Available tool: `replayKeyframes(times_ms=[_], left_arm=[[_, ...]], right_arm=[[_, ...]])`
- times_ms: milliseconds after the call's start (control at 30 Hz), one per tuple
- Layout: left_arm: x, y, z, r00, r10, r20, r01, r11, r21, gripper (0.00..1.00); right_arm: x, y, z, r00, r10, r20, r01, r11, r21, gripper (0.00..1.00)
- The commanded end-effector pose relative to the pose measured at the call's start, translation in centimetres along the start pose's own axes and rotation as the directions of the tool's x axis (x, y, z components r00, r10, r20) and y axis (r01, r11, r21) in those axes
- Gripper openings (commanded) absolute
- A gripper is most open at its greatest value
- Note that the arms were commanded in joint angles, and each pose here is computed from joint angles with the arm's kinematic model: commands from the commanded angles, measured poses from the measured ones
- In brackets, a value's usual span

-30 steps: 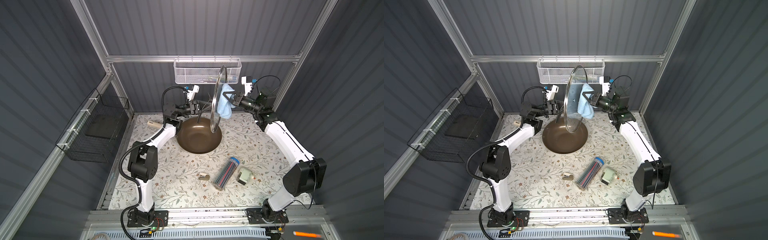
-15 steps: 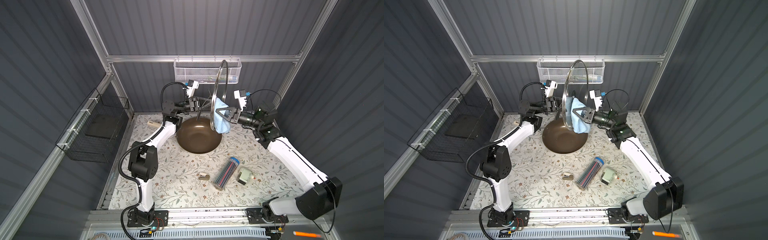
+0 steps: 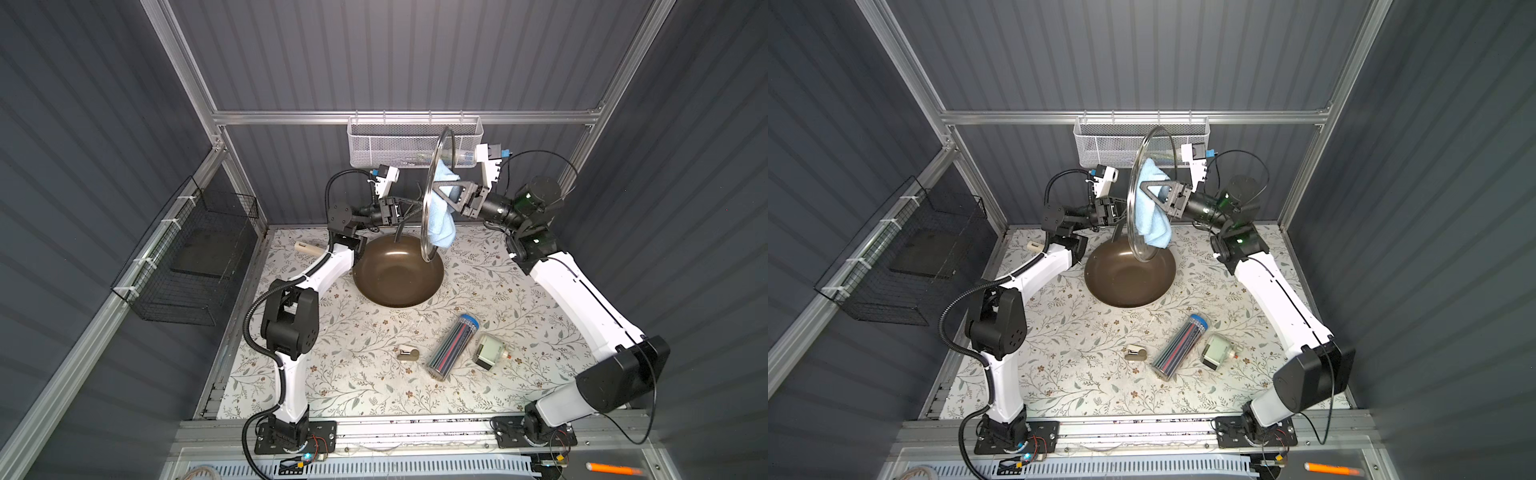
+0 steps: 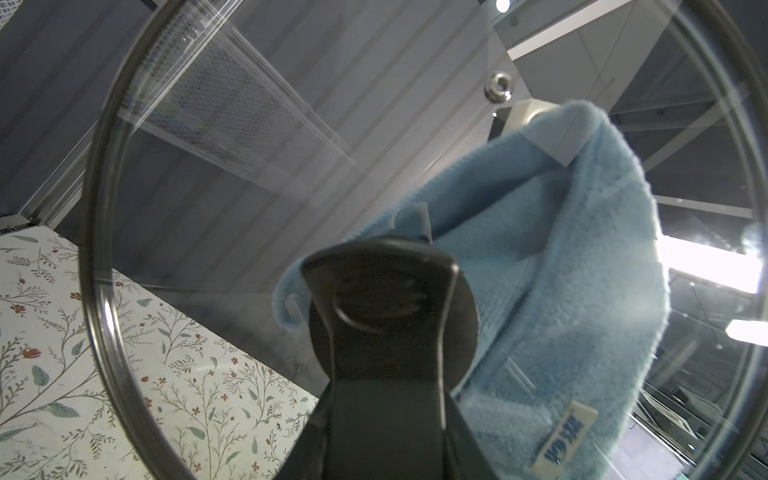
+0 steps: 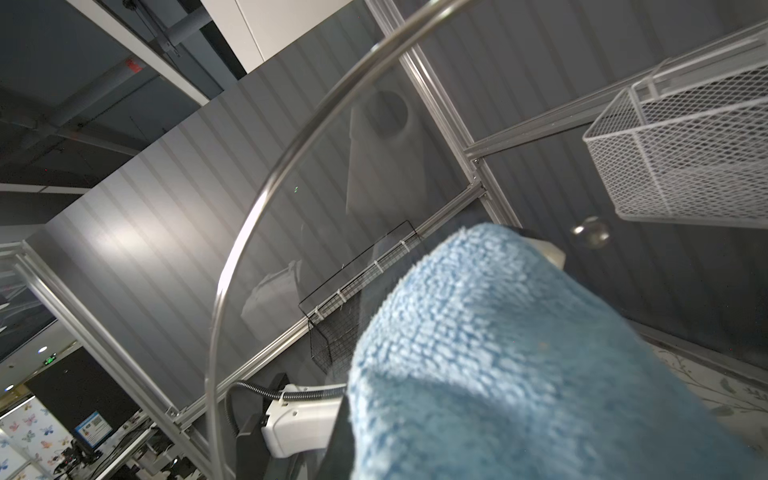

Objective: Wipe the pot lid with a cloth
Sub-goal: Wipe the pot lid.

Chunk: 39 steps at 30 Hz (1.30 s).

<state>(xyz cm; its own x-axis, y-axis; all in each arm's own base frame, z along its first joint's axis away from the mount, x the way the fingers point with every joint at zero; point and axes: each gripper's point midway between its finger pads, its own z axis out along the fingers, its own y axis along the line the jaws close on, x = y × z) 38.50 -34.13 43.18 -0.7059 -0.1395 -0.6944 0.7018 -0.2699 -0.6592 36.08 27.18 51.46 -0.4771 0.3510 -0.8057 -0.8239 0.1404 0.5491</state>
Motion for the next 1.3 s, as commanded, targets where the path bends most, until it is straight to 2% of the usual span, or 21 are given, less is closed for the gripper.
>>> replayKeyframes(times_ms=[0, 200, 333, 467, 600, 833, 1033, 1267], left_arm=[[-2.0, -6.9, 0.2, 0.977, 0.198, 0.08, -0.205, 0.975, 0.09, 0.0], [-1.9, -7.5, 0.2, 0.974, 0.211, 0.079, -0.218, 0.971, 0.095, 0.0], [-2.0, -7.7, 0.3, 0.973, 0.216, 0.083, -0.224, 0.97, 0.099, 0.0], [-2.3, -7.6, 0.4, 0.973, 0.216, 0.084, -0.224, 0.969, 0.103, 0.0], [-2.5, -7.0, 0.5, 0.974, 0.21, 0.081, -0.217, 0.972, 0.095, 0.0], [-3.0, -5.4, 0.7, 0.976, 0.201, 0.086, -0.208, 0.975, 0.079, 0.0], [-3.0, -3.9, 0.8, 0.98, 0.178, 0.085, -0.183, 0.981, 0.064, 0.0], [-2.7, -3.9, 0.6, 0.979, 0.186, 0.085, -0.189, 0.981, 0.038, 0.0]], right_arm=[[-2.0, -1.5, 0.1, 0.998, -0.02, 0.054, 0.019, 0.999, 0.03, 0.0], [-2.9, -5.8, -0.7, 0.997, -0.015, 0.071, 0.005, 0.989, 0.147, 0.0], [-1.5, -9.0, -1.3, 0.999, 0.014, 0.05, -0.025, 0.973, 0.229, 0.0], [0.7, -10.5, -1.7, 0.997, 0.077, 0.013, -0.078, 0.966, 0.247, 0.0], [3.1, -9.7, -2.1, 0.993, 0.114, -0.03, -0.104, 0.965, 0.242, 0.0], [5.5, -5.1, -2.4, 0.992, 0.112, -0.062, -0.098, 0.977, 0.188, 0.0], [4.1, -1.6, -1.8, 0.997, 0.057, -0.043, -0.052, 0.993, 0.108, 0.0], [1.2, -1.5, -0.4, 1.0, 0.016, 0.006, -0.016, 0.996, 0.087, 0.01]])
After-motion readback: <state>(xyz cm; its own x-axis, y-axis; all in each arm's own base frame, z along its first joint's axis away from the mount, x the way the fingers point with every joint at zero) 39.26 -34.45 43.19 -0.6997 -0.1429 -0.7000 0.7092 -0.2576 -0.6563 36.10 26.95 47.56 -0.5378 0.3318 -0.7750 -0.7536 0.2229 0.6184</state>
